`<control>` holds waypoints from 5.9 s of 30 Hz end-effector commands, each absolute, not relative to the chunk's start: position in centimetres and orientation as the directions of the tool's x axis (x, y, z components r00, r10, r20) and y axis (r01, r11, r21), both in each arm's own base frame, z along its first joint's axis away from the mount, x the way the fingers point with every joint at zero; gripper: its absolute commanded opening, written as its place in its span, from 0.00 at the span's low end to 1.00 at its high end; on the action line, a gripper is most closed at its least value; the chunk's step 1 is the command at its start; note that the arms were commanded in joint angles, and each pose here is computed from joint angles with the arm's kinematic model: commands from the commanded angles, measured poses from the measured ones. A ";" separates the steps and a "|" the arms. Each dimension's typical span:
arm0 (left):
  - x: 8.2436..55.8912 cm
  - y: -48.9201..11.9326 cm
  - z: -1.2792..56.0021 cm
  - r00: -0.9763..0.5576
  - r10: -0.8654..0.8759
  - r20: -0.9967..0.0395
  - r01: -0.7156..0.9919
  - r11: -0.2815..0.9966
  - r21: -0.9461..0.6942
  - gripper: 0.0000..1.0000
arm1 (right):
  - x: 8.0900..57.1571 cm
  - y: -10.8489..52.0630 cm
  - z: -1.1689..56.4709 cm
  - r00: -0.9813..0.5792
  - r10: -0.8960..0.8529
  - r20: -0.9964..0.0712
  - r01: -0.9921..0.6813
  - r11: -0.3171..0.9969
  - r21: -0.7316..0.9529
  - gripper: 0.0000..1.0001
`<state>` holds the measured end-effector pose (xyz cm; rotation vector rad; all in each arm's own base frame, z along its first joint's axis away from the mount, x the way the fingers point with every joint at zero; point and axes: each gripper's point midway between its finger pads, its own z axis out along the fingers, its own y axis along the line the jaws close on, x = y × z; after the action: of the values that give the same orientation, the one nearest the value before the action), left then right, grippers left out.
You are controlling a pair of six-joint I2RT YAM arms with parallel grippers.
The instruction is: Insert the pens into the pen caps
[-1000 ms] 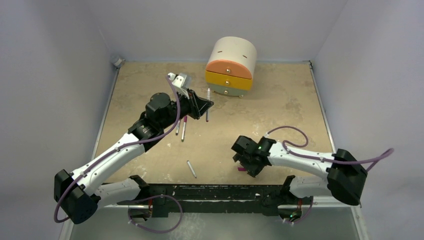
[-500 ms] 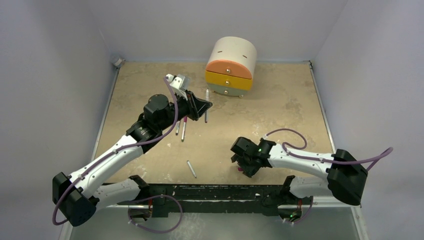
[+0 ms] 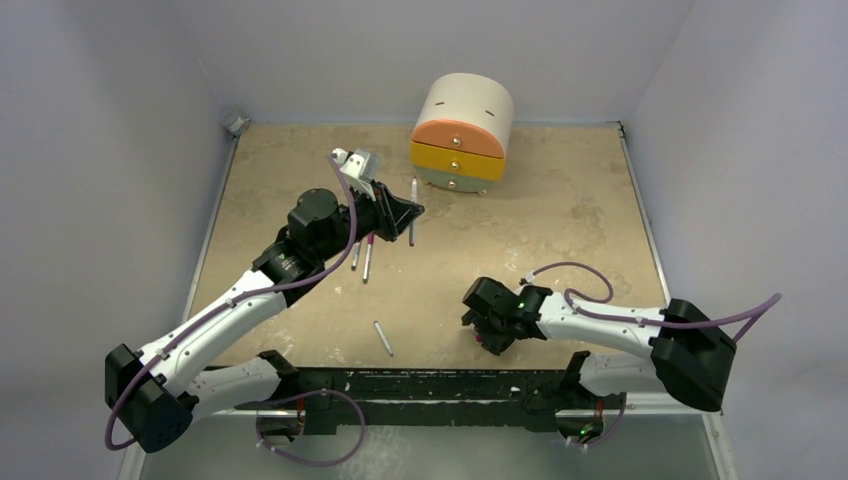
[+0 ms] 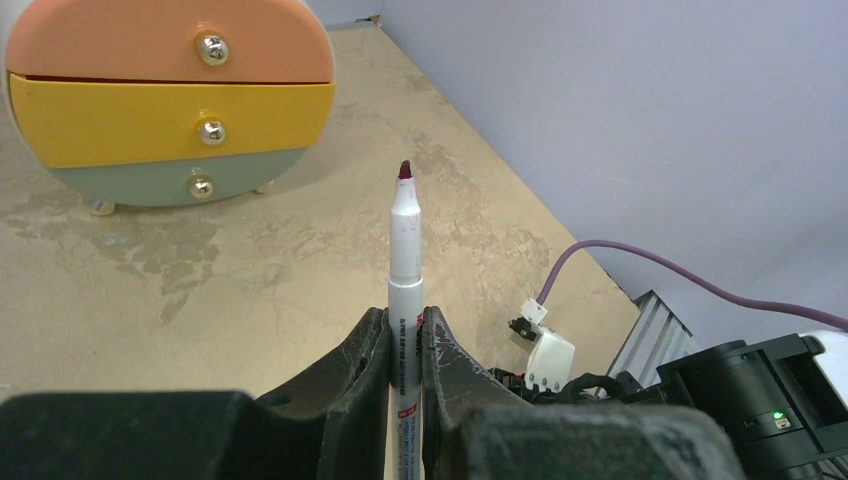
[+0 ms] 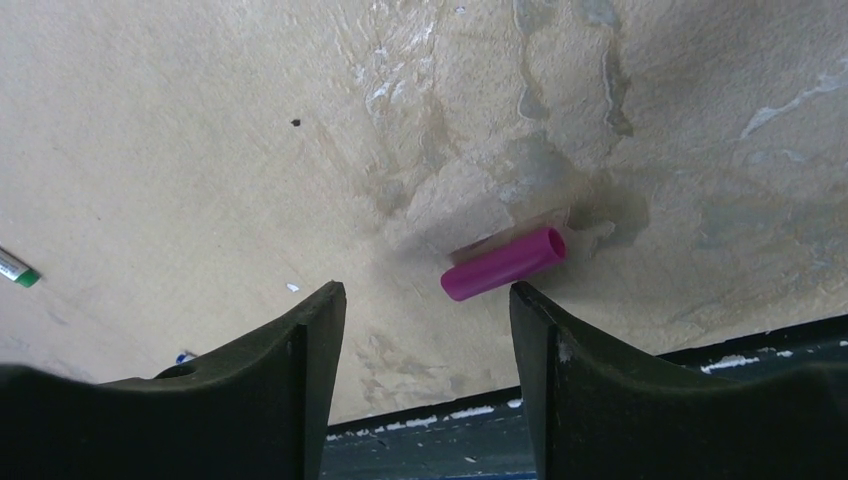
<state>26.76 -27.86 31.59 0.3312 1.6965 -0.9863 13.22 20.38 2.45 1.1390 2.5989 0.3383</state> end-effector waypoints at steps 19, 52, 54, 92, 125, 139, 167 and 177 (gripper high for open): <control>27.4 -27.5 31.5 -0.353 -0.245 -0.903 0.638 0.644 -0.423 0.00 | 17.5 17.8 2.4 -0.577 0.769 -0.274 0.667 0.637 0.386 0.64; 27.5 -25.2 31.1 -0.337 -0.205 -0.919 0.572 0.731 -0.373 0.00 | 24.9 22.6 0.6 -0.726 0.624 -0.288 0.496 0.766 0.409 0.63; 27.6 -25.3 31.1 -0.337 -0.204 -0.919 0.570 0.732 -0.372 0.00 | 25.3 22.8 0.1 -0.738 0.613 -0.283 0.489 0.774 0.402 0.63; 26.7 -23.5 31.3 -0.303 -0.178 -0.936 0.565 0.758 -0.327 0.00 | 27.1 27.0 -0.4 -0.834 0.340 -0.434 0.304 0.940 0.152 0.55; 26.0 -23.2 31.2 -0.301 -0.203 -0.932 0.568 0.747 -0.346 0.00 | 22.5 29.2 0.1 -0.865 0.314 -0.391 0.234 0.942 0.238 0.50; 26.0 -23.4 31.2 -0.306 -0.205 -0.930 0.574 0.739 -0.352 0.00 | 23.6 29.2 5.9 -0.782 0.321 -0.535 0.243 0.947 0.213 0.51; 25.4 -23.1 31.3 -0.285 -0.191 -0.939 0.593 0.734 -0.330 0.00 | 26.2 27.0 3.0 -0.836 0.150 -0.528 0.108 0.988 0.110 0.54; 25.6 -23.2 30.9 -0.298 -0.186 -0.936 0.586 0.739 -0.333 0.00 | 25.7 27.2 1.6 -0.853 0.110 -0.510 0.063 0.992 0.109 0.41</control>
<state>25.15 -23.36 29.44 0.3263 1.7737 -0.7888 26.14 27.31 2.03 0.1659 2.5838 0.1135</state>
